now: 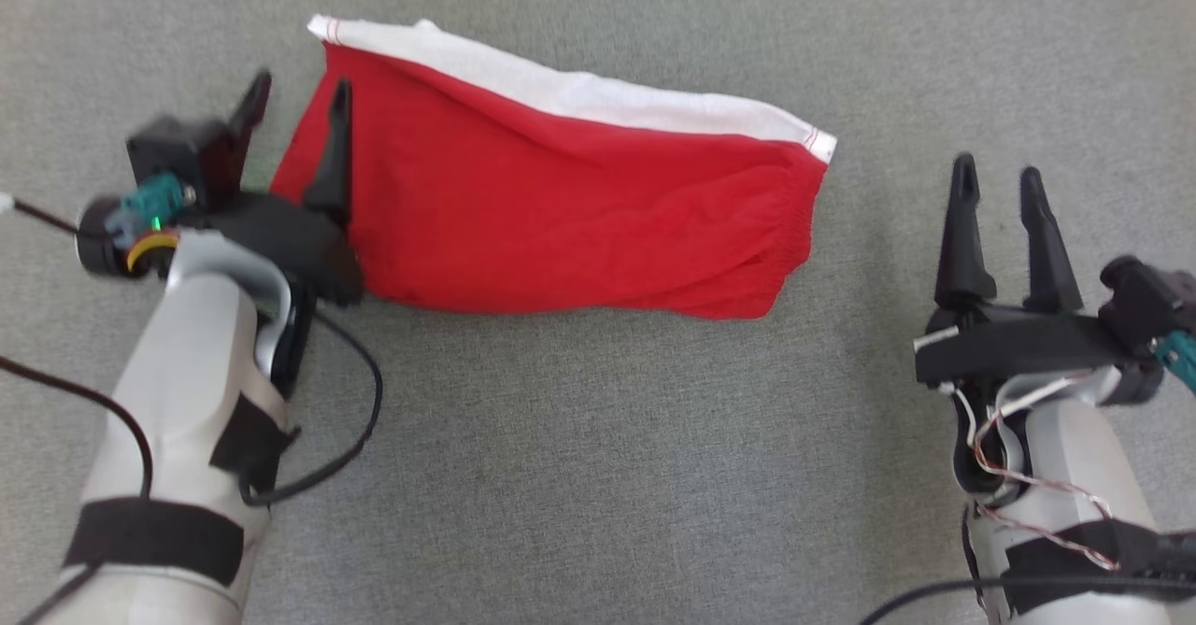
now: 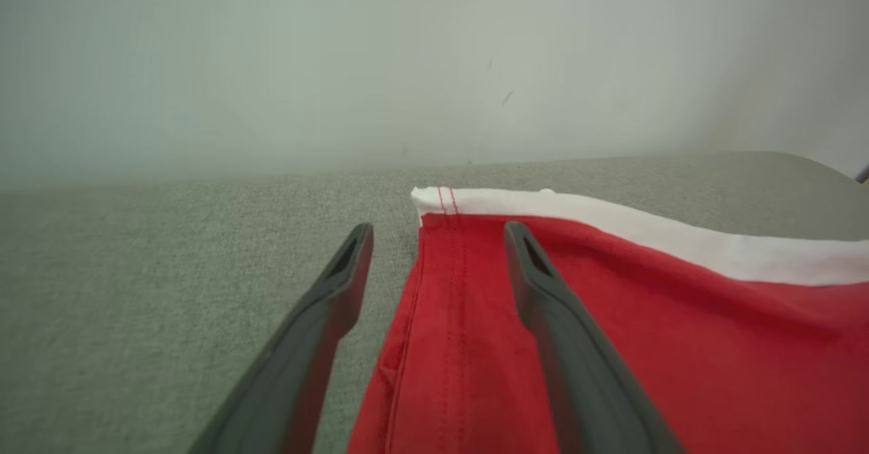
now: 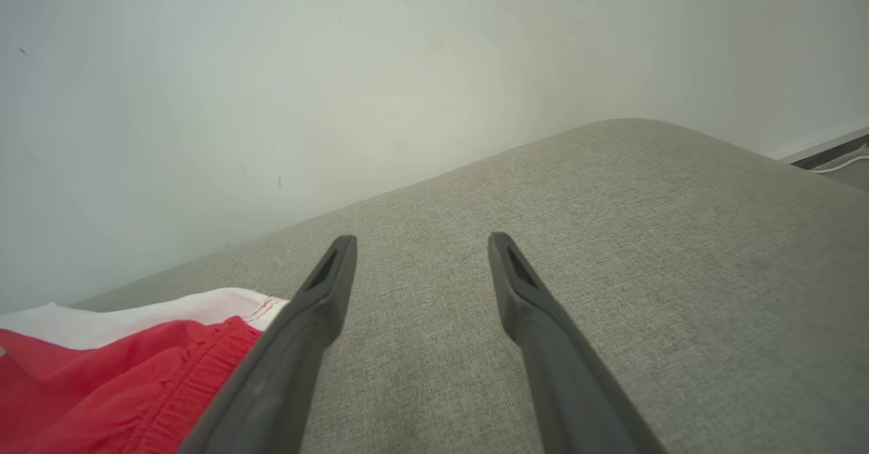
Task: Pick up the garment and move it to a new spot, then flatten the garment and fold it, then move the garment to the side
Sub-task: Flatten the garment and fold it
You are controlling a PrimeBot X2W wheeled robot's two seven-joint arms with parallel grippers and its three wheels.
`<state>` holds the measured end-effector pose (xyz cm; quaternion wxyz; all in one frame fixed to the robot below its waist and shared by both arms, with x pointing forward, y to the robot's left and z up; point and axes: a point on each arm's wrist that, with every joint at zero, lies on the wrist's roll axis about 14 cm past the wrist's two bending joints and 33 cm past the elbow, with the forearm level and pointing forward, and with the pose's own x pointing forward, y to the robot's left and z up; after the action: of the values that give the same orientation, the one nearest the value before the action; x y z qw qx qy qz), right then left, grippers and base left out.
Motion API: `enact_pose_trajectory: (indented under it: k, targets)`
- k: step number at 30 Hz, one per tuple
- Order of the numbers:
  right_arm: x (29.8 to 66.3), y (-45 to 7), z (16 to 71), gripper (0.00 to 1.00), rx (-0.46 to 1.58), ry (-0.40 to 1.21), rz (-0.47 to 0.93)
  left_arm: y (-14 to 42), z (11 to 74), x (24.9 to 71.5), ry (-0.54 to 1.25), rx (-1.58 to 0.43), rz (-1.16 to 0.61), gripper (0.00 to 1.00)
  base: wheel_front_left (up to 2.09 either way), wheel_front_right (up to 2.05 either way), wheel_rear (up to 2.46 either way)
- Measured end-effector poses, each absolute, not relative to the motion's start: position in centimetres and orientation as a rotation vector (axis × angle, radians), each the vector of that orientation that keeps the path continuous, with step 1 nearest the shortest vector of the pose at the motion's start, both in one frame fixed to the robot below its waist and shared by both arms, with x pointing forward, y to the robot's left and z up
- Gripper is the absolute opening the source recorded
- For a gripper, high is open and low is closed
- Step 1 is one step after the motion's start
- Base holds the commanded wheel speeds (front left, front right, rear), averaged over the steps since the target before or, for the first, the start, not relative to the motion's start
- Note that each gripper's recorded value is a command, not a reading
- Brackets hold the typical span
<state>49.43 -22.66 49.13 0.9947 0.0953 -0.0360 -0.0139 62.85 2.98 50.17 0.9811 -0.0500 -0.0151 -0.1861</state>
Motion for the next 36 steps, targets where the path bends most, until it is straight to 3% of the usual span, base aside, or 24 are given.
enact_pose_trajectory:
  k: [13,24,25,26,28,36]
  targets:
    - [45.5,-25.8,48.7,1.0,0.143,-0.051,-0.141,3.4,46.4,60.3,0.115,-0.09,-0.363,1.0,0.0,0.0,0.0]
    - [44.5,-26.5,49.4,1.0,0.133,-0.067,-0.165,2.8,44.0,60.0,0.199,-0.03,-0.368,1.0,0.0,0.0,0.0]
    - [44.4,-26.5,49.5,1.0,0.134,-0.068,-0.165,2.7,43.9,59.9,0.206,-0.03,-0.372,0.8,0.0,0.0,0.0]
    - [44.4,-26.5,49.5,1.0,0.135,-0.067,-0.163,2.6,43.9,59.9,0.209,-0.029,-0.377,0.42,0.0,0.0,0.0]
    - [44.4,-26.2,49.5,1.0,0.138,-0.067,-0.157,2.6,44.0,59.9,0.213,-0.031,-0.378,0.0,0.0,0.0,0.0]
    - [43.7,-25.6,49.3,1.0,0.166,-0.06,-0.147,2.7,45.4,58.8,0.179,-0.098,-0.363,0.0,0.0,0.0,0.0]
